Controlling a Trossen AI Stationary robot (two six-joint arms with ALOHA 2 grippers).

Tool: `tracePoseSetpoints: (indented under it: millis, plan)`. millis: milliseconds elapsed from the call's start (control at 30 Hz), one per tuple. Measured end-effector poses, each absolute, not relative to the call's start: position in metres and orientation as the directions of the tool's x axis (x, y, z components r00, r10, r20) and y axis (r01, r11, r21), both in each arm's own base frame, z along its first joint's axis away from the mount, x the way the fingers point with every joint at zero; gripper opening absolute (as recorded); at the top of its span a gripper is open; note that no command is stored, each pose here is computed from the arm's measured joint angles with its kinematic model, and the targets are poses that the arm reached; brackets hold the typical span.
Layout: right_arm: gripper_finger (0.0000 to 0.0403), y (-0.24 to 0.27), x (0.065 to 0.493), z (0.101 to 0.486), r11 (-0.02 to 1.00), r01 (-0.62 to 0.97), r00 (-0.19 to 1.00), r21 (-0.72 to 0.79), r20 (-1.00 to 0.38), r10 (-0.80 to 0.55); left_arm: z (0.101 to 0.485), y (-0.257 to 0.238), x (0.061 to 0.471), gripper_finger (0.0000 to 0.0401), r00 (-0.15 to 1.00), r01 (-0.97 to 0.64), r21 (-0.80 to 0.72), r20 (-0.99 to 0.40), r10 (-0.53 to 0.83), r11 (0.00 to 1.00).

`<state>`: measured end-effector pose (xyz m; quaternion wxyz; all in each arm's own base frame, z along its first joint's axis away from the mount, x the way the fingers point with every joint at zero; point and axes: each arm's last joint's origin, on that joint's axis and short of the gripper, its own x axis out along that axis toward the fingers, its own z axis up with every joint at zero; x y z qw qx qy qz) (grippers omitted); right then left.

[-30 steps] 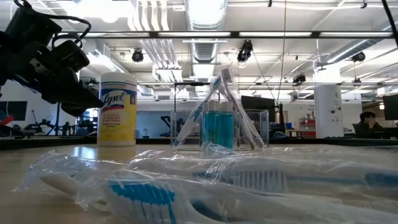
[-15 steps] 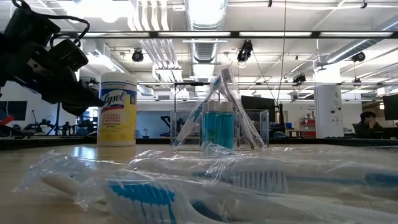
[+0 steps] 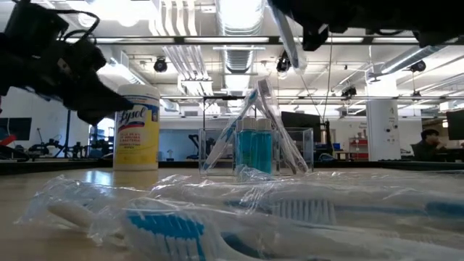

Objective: Pick & Place toothbrushing station
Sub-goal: Put the blue toothbrush into the left compartment of the transparent organizer

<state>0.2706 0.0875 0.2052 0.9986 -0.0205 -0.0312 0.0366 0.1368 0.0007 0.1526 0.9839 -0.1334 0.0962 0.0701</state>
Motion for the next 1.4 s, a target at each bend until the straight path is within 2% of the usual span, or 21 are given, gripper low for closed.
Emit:
tracePoseSetpoints:
  millis: [133, 433, 633, 867, 933, 1033, 1133, 1400]
  plan:
    - [0.0018, 0.085, 0.265, 0.203, 0.996, -0.069, 0.992, -0.049, 0.099, 0.074, 0.174, 0.001, 0.147, 0.0005, 0.980, -0.147, -0.199, -0.166, 0.114, 0.969]
    - [0.0018, 0.087, 0.269, 0.206, 0.996, -0.079, 0.990, -0.052, 0.113, 0.084, 0.210, -0.001, 0.181, 0.0029, 0.981, -0.137, -0.122, -0.154, 0.118, 0.983]
    - [0.0018, 0.090, 0.279, 0.200, 0.995, -0.061, 0.989, -0.079, 0.126, 0.071, 0.231, -0.014, 0.212, 0.0086, 0.993, 0.001, -0.021, -0.114, -0.004, 1.000]
    - [0.0018, 0.090, 0.287, 0.188, 0.995, -0.038, 0.973, -0.095, 0.221, 0.059, 0.247, -0.023, 0.248, 0.0168, 0.994, 0.037, 0.024, -0.106, -0.034, 0.999]
    - [0.0018, 0.088, 0.289, 0.184, 0.995, -0.030, 0.974, -0.096, 0.221, 0.050, 0.248, -0.025, 0.256, 0.0187, 0.996, 0.071, 0.036, -0.055, -0.069, 0.997]
    - [0.0018, 0.085, 0.291, 0.181, 0.995, -0.019, 0.976, -0.096, 0.214, 0.039, 0.251, -0.030, 0.265, 0.0207, 0.974, 0.204, 0.078, 0.087, -0.210, 0.976]
    - [0.0018, 0.085, 0.291, 0.179, 0.995, -0.018, 0.978, -0.098, 0.207, 0.038, 0.250, -0.033, 0.272, 0.0214, 0.948, 0.246, 0.097, 0.182, -0.261, 0.964]
    - [0.0018, 0.085, 0.292, 0.180, 0.995, -0.018, 0.976, -0.097, 0.212, 0.038, 0.241, -0.034, 0.298, 0.0214, 0.957, 0.244, 0.057, 0.148, -0.250, 0.968]
